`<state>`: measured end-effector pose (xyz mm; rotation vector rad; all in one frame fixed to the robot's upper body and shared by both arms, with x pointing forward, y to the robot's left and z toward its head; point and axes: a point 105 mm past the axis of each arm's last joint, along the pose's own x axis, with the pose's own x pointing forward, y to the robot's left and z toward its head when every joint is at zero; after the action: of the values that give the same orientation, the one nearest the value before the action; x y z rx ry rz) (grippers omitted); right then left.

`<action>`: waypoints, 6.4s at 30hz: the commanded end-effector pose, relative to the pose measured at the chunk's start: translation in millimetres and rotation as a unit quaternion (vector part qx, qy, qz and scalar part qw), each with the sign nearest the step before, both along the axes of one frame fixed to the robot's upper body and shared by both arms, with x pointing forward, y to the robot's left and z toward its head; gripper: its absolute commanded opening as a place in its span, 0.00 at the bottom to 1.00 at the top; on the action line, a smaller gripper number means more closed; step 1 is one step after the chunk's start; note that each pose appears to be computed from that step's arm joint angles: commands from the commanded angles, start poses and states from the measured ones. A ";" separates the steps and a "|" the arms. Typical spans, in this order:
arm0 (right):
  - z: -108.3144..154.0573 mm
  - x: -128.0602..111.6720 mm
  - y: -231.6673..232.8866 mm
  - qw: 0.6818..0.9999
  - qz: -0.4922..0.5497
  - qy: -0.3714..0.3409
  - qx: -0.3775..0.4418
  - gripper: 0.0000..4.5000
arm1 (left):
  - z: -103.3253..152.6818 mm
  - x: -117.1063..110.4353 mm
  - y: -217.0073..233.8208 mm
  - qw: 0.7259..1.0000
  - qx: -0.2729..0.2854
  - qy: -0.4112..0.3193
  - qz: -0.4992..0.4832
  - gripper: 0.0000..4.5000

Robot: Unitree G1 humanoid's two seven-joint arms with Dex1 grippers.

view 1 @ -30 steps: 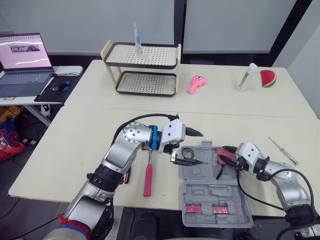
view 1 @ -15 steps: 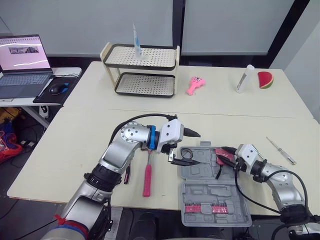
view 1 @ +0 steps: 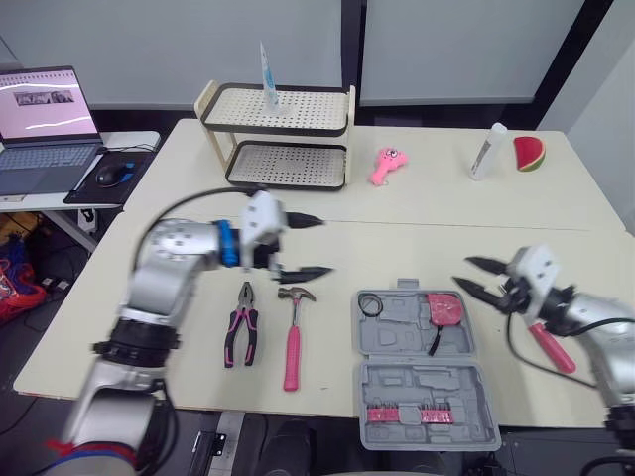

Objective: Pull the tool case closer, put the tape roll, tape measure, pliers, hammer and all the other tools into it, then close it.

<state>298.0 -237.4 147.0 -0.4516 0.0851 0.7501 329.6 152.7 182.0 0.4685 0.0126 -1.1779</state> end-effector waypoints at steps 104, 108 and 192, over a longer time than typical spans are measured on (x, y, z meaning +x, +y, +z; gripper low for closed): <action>29.4 -37.3 152.4 0.961 0.276 0.019 0.025 1.00 | -152.5 -62.7 94.5 0.835 -0.034 0.155 0.526 0.58; 27.8 -35.8 143.5 0.963 0.267 0.025 0.018 1.00 | -102.5 -45.1 115.8 0.896 0.016 0.109 0.430 0.58; 34.1 -46.4 68.3 0.935 0.229 0.115 -0.245 0.28 | -4.1 -99.0 -74.7 0.984 0.008 0.022 -0.175 1.00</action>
<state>257.7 -172.8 165.2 -0.8472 0.4534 1.2372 237.7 81.0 166.6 0.4573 0.0445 -1.5383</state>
